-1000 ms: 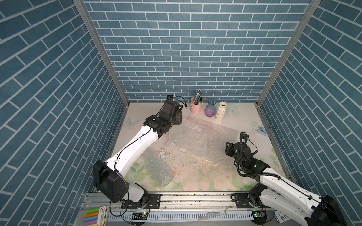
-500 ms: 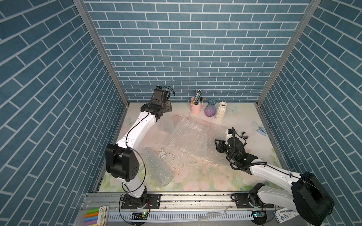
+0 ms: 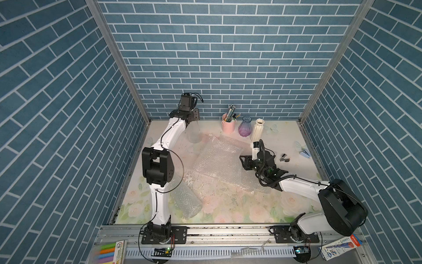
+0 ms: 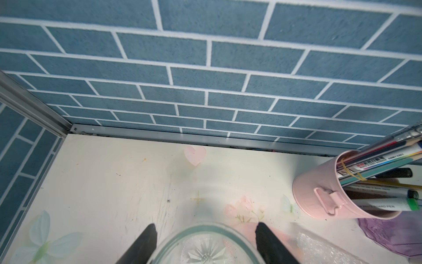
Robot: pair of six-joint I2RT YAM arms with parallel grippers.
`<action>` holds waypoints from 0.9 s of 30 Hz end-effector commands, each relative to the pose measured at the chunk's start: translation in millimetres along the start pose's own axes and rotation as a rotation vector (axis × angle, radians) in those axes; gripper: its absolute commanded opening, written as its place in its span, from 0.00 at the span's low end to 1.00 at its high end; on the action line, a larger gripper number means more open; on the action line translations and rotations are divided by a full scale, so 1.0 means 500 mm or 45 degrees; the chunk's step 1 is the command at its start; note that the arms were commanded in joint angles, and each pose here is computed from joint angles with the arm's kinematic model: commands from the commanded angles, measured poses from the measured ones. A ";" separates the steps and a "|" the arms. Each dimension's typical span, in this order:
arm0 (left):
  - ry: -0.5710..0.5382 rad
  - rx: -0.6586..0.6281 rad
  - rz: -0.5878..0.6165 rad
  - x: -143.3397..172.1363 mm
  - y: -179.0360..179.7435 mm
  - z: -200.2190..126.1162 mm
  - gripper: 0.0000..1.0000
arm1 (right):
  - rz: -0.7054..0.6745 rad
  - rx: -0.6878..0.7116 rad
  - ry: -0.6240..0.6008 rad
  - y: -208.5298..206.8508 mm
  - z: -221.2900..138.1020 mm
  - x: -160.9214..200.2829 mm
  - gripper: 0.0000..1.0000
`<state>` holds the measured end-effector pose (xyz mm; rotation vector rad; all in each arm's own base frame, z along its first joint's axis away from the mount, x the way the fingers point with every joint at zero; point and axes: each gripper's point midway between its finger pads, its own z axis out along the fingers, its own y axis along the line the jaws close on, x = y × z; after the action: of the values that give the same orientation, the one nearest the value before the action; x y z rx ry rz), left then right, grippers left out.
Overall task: Unwrap the vase from the bubble wrap
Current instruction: Place the vase at the center of the board.
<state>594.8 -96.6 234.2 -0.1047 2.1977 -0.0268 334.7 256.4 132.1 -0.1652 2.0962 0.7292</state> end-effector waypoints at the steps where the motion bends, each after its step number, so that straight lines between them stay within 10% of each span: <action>1: -0.172 0.038 0.010 -0.085 -0.012 -0.008 0.63 | -0.094 -0.072 -0.047 0.028 0.011 -0.030 0.41; 19: -0.197 0.005 0.080 -0.084 -0.012 0.068 0.64 | -0.171 -0.116 -0.108 0.042 0.022 -0.065 0.43; 27: -0.184 0.005 0.083 -0.083 -0.010 0.058 0.82 | -0.168 -0.102 -0.121 0.034 0.005 -0.073 0.46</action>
<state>638.6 -104.4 219.4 -0.0137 2.1345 0.0098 352.0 267.4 153.3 -0.2747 1.9931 0.7329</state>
